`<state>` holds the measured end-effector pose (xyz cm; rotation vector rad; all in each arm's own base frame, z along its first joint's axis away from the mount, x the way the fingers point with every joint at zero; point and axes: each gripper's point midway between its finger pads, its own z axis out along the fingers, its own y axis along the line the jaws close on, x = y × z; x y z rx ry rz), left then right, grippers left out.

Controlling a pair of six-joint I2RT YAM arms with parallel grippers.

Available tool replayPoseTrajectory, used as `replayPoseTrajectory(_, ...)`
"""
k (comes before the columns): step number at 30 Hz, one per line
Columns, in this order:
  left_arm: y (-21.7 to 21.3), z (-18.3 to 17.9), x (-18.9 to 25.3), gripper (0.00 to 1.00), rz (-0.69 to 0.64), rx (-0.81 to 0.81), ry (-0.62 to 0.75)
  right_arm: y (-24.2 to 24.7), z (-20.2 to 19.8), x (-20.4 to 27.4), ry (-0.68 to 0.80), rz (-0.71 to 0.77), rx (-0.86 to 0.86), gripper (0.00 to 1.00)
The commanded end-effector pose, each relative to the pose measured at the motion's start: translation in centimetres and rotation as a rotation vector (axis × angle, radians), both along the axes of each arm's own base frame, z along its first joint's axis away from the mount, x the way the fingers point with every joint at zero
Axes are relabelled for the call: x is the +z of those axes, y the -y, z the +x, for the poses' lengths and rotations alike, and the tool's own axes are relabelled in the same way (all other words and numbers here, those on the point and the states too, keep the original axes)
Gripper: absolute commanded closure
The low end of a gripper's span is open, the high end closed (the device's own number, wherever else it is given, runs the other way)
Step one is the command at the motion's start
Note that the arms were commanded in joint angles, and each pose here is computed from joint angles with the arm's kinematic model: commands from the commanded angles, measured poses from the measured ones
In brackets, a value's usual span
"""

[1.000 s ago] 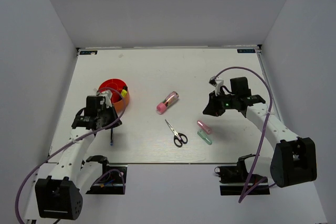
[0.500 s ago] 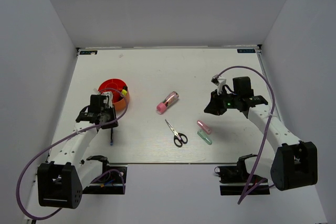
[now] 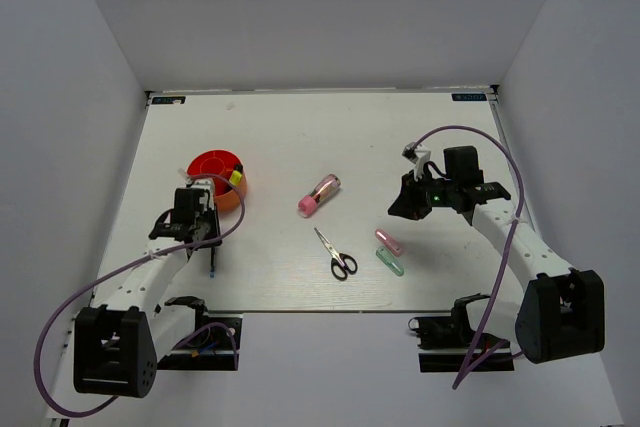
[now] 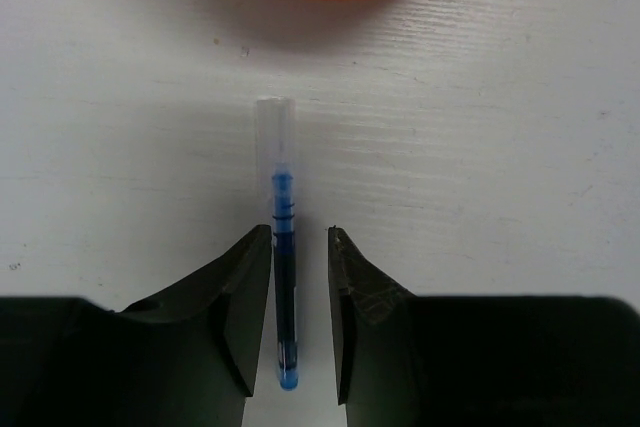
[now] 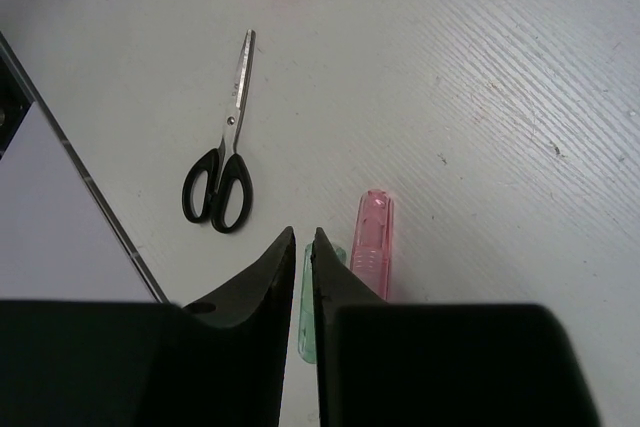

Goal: Sort the stationery into containers
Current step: Pick up the pen from the center of the board.

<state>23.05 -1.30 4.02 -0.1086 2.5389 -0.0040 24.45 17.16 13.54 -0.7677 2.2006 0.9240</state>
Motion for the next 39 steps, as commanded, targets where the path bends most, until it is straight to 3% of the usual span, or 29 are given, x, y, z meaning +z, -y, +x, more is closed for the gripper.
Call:
replayPoseTrajectory(1, -0.5, 1.6, 0.4, 0.6, 0.034, -0.003, 0.09, -0.1, 0.2, 0.9, 0.034, 0.029, 0.005, 0.85)
replayPoseTrajectory(8, -1.5, 2.3, 0.4, 0.6, 0.099, 0.008, 0.094, -0.2, 0.2, 1.0, 0.035, 0.032, 0.011, 0.85)
replayPoseTrajectory(39, -1.2, 1.9, -3.0, 0.6, 0.097, 0.042, 0.018, 0.0, 0.4, 1.0, 0.021, 0.044, -0.003, 0.85)
